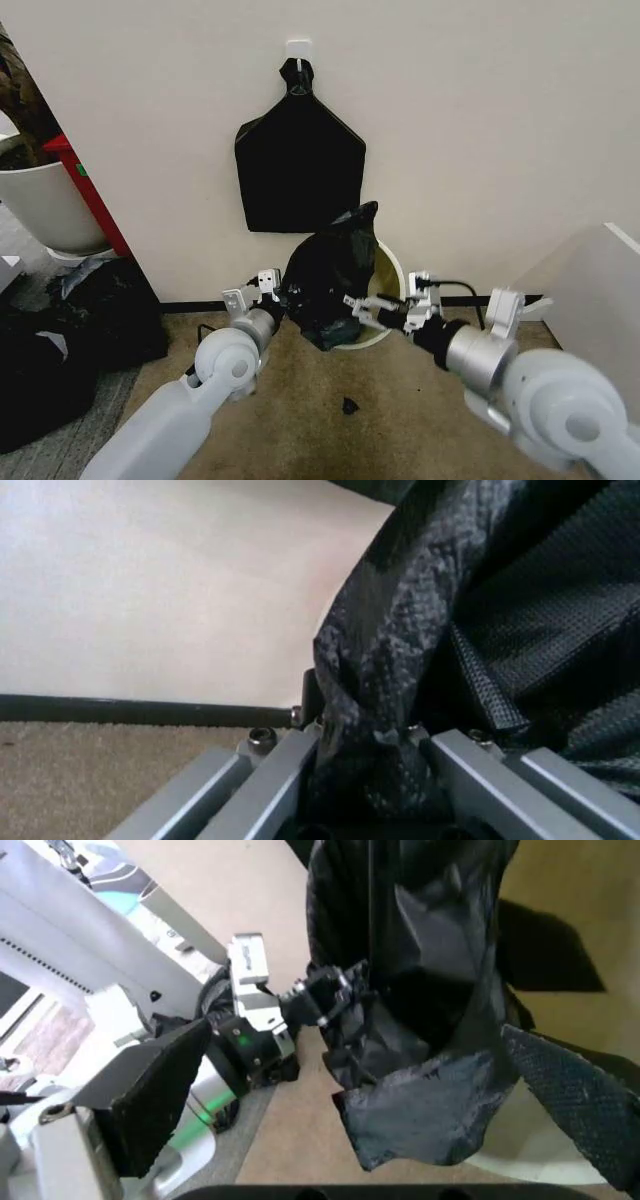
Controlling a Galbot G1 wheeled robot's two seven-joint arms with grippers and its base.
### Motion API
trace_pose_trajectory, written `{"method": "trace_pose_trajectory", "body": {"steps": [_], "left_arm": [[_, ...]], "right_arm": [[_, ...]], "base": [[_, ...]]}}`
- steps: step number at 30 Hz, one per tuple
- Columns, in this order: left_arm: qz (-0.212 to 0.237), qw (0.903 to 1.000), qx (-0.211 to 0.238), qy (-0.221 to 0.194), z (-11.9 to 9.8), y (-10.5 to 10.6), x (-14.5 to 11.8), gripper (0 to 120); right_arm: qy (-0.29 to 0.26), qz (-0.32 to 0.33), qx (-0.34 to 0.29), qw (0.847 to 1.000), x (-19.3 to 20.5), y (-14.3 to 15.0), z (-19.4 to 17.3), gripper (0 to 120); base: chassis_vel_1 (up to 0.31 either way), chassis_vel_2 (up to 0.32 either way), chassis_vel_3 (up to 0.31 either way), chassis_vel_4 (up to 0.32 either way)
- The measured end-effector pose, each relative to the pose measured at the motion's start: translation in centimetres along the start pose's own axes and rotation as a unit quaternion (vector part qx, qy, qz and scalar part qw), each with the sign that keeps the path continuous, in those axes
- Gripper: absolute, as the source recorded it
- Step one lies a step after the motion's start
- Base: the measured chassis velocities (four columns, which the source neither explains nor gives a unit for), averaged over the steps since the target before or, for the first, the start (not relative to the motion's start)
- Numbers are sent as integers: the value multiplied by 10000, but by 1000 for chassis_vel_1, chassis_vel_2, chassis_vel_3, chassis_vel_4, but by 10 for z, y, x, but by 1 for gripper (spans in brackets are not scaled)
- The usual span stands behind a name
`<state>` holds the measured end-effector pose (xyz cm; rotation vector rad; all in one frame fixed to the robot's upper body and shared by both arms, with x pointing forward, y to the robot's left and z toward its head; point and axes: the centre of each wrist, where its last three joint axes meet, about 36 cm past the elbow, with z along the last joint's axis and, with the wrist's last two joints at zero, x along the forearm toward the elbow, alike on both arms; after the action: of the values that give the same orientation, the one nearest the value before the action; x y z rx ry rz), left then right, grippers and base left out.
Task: Place the garbage bag over the trash bin.
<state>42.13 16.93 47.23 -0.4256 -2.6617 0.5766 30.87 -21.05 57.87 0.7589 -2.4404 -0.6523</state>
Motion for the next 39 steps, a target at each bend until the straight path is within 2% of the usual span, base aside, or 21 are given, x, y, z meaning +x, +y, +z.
{"method": "trace_pose_trajectory", "body": {"steps": [15,29,39], "left_arm": [[123,9999,-26,-66,-6,-8,5,0],[33,9997,-176,-152,-9,-4,-1,0],[88,9997,-169,-171,-11,-7,-2,0]], "right_arm": [[15,316,-156,9994,-18,-2,3,98],[-10,898,83,9959,-9,5,-7,97],[-47,715,-162,9973,-26,-3,-2,97]], "base": [[0,0,0,0],[0,0,0,0],[0,0,0,0]]}}
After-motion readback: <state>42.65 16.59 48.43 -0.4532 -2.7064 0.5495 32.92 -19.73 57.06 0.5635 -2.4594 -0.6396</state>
